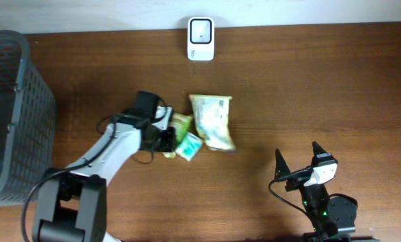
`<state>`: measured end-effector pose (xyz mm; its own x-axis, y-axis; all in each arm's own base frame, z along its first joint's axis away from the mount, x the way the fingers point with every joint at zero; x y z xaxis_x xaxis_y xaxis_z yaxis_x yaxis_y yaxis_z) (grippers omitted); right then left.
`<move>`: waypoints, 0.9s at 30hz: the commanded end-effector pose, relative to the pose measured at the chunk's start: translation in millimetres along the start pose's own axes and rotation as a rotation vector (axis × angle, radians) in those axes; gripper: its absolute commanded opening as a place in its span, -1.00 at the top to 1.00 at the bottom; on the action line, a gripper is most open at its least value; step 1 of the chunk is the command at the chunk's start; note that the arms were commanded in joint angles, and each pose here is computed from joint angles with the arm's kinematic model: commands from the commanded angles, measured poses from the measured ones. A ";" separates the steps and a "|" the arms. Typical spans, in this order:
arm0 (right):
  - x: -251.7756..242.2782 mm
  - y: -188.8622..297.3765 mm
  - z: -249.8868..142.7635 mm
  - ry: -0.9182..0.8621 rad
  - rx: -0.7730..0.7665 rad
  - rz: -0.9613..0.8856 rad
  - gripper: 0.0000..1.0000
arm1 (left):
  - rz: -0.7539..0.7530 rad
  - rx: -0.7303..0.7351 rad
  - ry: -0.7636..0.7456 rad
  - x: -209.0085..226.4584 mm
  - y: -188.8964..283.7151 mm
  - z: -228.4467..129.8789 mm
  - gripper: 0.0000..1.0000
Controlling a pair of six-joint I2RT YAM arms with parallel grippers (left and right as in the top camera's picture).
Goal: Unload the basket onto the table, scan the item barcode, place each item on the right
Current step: 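Grasp the green tea carton from the basket and set it by the bag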
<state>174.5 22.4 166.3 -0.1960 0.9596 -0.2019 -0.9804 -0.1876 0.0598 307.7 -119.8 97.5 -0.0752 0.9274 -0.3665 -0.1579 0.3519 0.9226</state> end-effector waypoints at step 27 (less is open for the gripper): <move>2.6 -0.3 -1.9 -0.001 0.000 0.016 -0.97 | 0.708 -0.599 0.824 313.7 326.9 54.6 -0.78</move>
<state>174.5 22.4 166.3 -0.1959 0.9594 -0.2027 -0.9804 -0.1876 0.0594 289.0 273.7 344.9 -0.8495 0.5117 -0.1288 -0.4207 -0.5096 0.7506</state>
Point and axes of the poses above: each gripper's point midway between its finger pads, its own y axis back along the fingers, its own x axis along the line the jaws close on, z = x × y, the point moved 7 cm from there along y, back along the fingers, and after that the axes turned 15 degrees about y, right-handed, at the moved point
